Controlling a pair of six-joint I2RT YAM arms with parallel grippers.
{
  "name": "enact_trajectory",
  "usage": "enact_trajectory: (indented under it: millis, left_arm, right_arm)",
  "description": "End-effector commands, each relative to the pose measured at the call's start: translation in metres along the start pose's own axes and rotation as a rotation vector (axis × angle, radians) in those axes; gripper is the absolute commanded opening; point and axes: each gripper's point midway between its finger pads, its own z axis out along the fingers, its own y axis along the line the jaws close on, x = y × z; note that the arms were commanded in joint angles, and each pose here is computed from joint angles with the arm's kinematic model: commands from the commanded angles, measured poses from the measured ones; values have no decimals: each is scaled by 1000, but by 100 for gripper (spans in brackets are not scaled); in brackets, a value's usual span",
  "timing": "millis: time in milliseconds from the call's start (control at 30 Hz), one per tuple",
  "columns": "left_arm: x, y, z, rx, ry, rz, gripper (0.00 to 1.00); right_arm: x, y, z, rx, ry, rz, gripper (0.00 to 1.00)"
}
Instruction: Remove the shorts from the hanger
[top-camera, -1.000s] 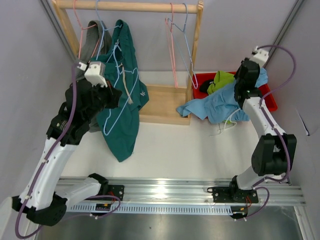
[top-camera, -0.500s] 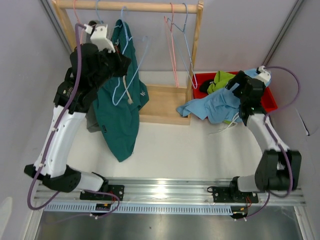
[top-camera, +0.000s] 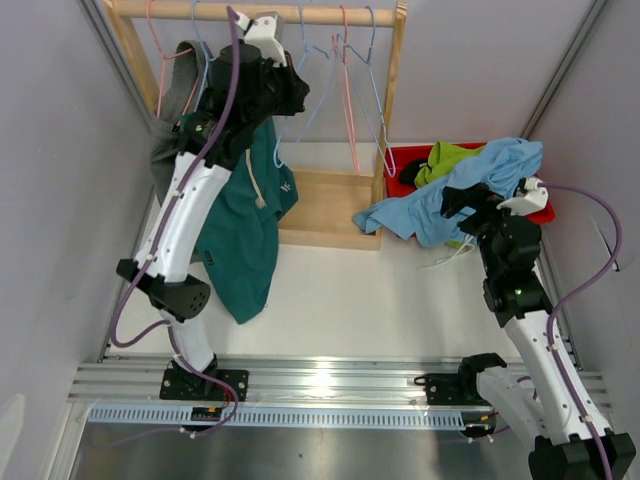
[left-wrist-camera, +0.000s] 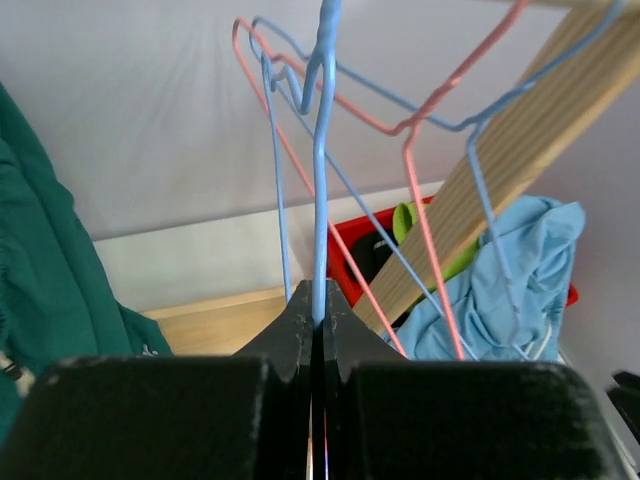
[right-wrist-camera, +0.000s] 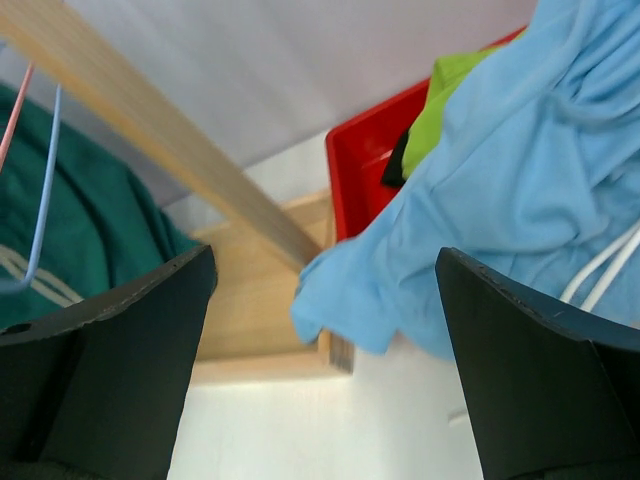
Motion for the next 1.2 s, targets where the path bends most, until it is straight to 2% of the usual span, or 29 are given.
enact_trajectory:
  millis: [0,67,100,133,167,233,333,500,533,600,633,800,967,1167]
  left_arm:
    - [-8,-10,20,34,-52,-23,0]
    - [0,-9,26,30,-30,-30,2]
    - [4,-8,27,25,-16,-35,6]
    - [0,-8,21,26,-23,-35,19]
    - [6,-6,20,19,-8,-31,25]
    - [-9,-6,0,16,-44,-25,38]
    - [-19,0,-24,-12,-59,8,43]
    - [-52,20,-95,-94,-131,93,52]
    - [-43,31,-96,-136,-108,107,53]
    - [-54,50,-121,-186,-142,125,55]
    - [-41,61,-117,-211,-107,129,56]
    - [-36,107,-130,-320,-95,126,55]
    - [-46,135,-123,-367,-112,101,53]
    - [-43,166,-92,-427,-63,83,51]
  right_arm:
    - [14,18,-19,-52,47,9,99]
    - [13,21,-25,-44,40,-11,99]
    - [18,25,-28,-56,55,-20,99]
    - [20,24,-28,-44,58,-28,99]
    - [21,25,-28,-46,60,-33,99]
    - [26,27,-29,-54,75,-36,99]
    - [29,32,-30,-66,84,-31,99]
    - [29,36,-35,-72,83,-40,99]
    - [30,37,-36,-77,84,-39,99]
    - [31,38,-37,-82,88,-39,99]
    - [32,39,-37,-84,91,-40,99]
    - [33,44,-40,-94,98,-48,99]
    - [34,43,-44,-90,106,-63,99]
    - [34,33,-51,-63,110,-97,99]
